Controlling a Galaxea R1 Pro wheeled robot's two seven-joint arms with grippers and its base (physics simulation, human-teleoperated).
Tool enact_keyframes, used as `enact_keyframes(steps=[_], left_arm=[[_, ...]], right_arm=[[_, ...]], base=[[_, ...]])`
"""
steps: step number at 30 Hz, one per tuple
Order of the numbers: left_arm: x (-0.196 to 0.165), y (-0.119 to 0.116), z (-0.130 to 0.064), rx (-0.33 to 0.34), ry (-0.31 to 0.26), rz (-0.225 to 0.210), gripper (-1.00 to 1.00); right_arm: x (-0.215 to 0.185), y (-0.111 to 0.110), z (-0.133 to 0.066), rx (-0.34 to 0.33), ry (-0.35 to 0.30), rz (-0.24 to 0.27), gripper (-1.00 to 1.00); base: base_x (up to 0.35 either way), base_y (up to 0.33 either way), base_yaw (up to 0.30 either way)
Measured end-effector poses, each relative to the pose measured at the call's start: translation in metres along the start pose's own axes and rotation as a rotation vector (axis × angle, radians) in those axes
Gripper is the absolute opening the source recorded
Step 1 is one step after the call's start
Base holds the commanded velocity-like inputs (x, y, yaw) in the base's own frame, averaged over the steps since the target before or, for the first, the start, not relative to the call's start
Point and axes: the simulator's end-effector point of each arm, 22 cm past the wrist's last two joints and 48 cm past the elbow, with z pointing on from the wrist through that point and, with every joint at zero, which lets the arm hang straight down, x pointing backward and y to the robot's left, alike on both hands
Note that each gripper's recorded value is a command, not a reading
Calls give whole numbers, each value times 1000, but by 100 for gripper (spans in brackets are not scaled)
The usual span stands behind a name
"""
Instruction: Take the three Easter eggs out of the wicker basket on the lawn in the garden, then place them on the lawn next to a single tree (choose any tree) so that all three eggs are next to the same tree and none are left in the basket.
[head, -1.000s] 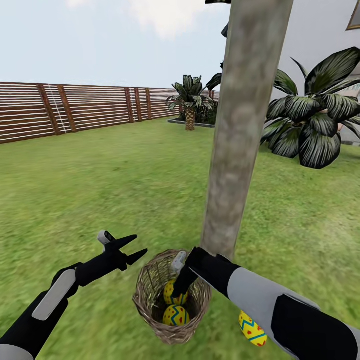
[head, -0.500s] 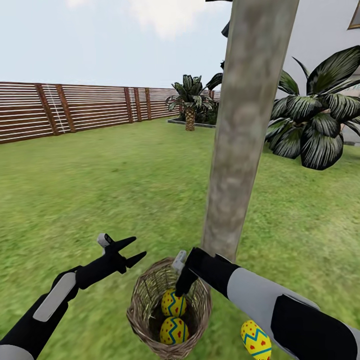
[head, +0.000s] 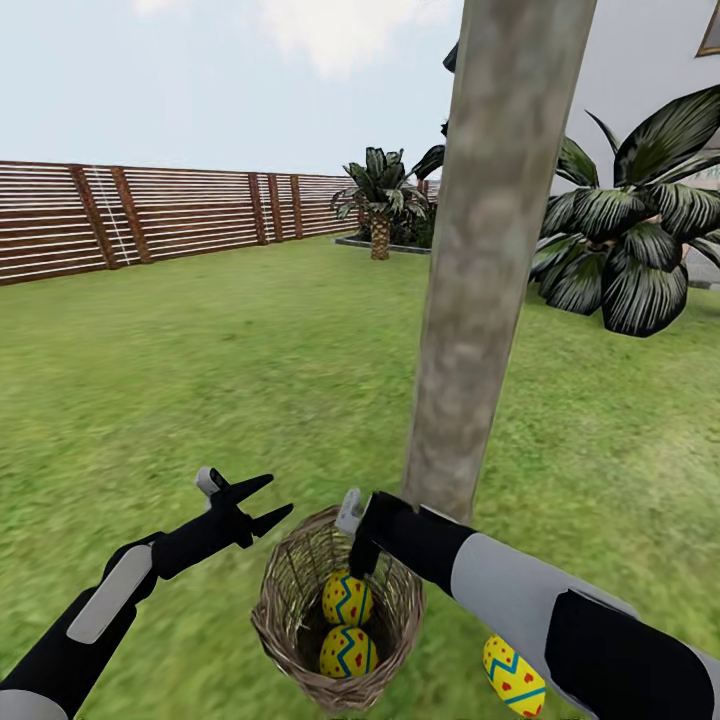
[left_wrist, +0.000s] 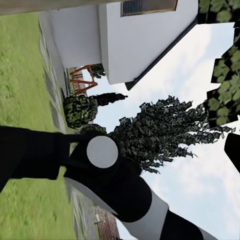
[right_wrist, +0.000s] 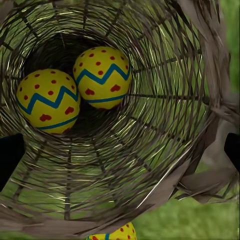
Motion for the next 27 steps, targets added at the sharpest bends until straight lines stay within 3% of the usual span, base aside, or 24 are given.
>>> enact_keyframes(steps=[9, 16, 27], left_arm=[[6, 18, -6, 0, 0, 0, 100], [11, 32, -11, 0, 1, 0, 100], [19, 55, -20, -2, 0, 2, 100]], right_arm=[[-12, 11, 9, 2, -44, -30, 100], [-9, 35, 20, -79, -61, -36, 100], [4, 48, 42, -88, -53, -40, 100]], base=[[0, 0, 0], [0, 0, 0], [0, 0, 0]])
